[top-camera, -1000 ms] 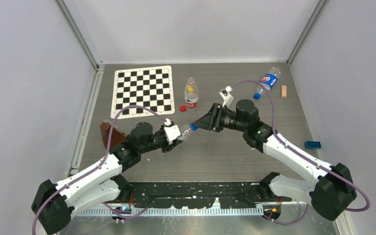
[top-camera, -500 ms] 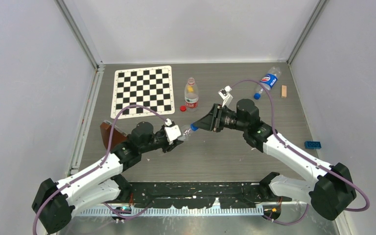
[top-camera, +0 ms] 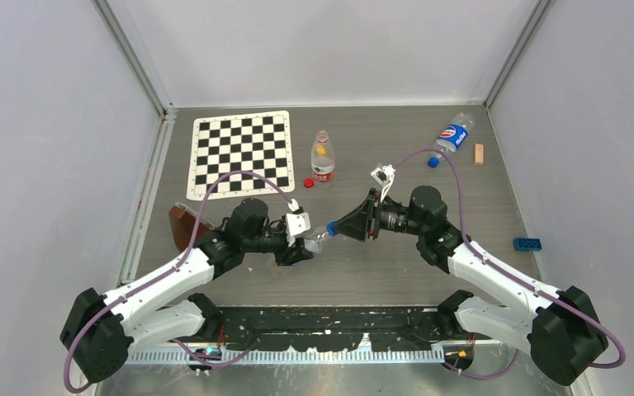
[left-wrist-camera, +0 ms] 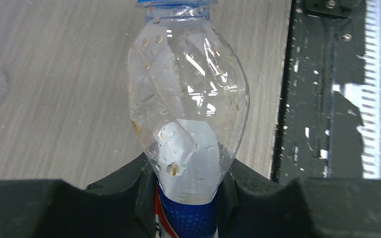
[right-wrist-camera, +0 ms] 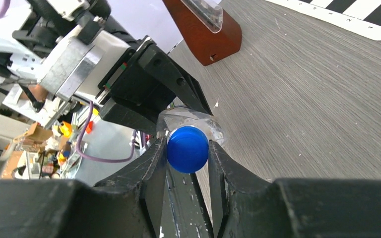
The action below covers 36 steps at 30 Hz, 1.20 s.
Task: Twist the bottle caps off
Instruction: Unscrew the bottle cap from the plastic bottle.
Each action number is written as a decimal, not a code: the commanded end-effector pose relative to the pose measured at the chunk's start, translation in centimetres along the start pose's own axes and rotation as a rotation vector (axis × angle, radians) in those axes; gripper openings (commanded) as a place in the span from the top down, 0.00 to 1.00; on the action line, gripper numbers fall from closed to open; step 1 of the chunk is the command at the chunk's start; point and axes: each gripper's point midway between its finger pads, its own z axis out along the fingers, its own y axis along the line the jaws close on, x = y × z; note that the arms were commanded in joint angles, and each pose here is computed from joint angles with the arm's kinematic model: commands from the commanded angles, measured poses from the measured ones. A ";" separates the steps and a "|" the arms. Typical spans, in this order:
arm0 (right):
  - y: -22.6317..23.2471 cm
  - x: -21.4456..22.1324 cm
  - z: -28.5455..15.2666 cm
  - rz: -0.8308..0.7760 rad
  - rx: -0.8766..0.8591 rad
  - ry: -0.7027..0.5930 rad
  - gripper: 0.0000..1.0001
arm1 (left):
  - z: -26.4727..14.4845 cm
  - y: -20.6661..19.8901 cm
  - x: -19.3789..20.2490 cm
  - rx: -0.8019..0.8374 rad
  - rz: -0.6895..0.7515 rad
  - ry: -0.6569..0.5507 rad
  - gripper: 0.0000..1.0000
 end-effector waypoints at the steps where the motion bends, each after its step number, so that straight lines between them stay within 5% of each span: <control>1: 2.9 1.1 -0.2 -0.148 -0.166 0.047 0.89 | -0.1 -2.7 -5.5 0.191 0.044 -0.138 0.97; 11: 4.0 1.8 -1.2 -0.234 -0.216 0.031 0.79 | -1.3 -4.3 -6.6 0.267 0.084 -0.219 0.97; 16: 4.0 0.6 -1.2 -0.210 -0.172 0.000 0.39 | -1.3 -2.8 -6.2 0.164 0.103 -0.212 0.97; 19: 4.0 -0.3 -1.5 -0.170 -0.107 -0.010 0.29 | -1.1 -0.9 -5.6 0.051 0.111 -0.198 0.97; 28: 4.6 -3.3 -2.9 -0.121 0.005 -0.117 0.22 | -1.4 2.2 -4.6 -0.139 0.113 -0.165 0.95; 36: 2.1 -5.8 -2.4 0.118 0.240 -0.144 0.21 | -2.0 3.9 -5.2 -0.276 0.157 -0.196 0.99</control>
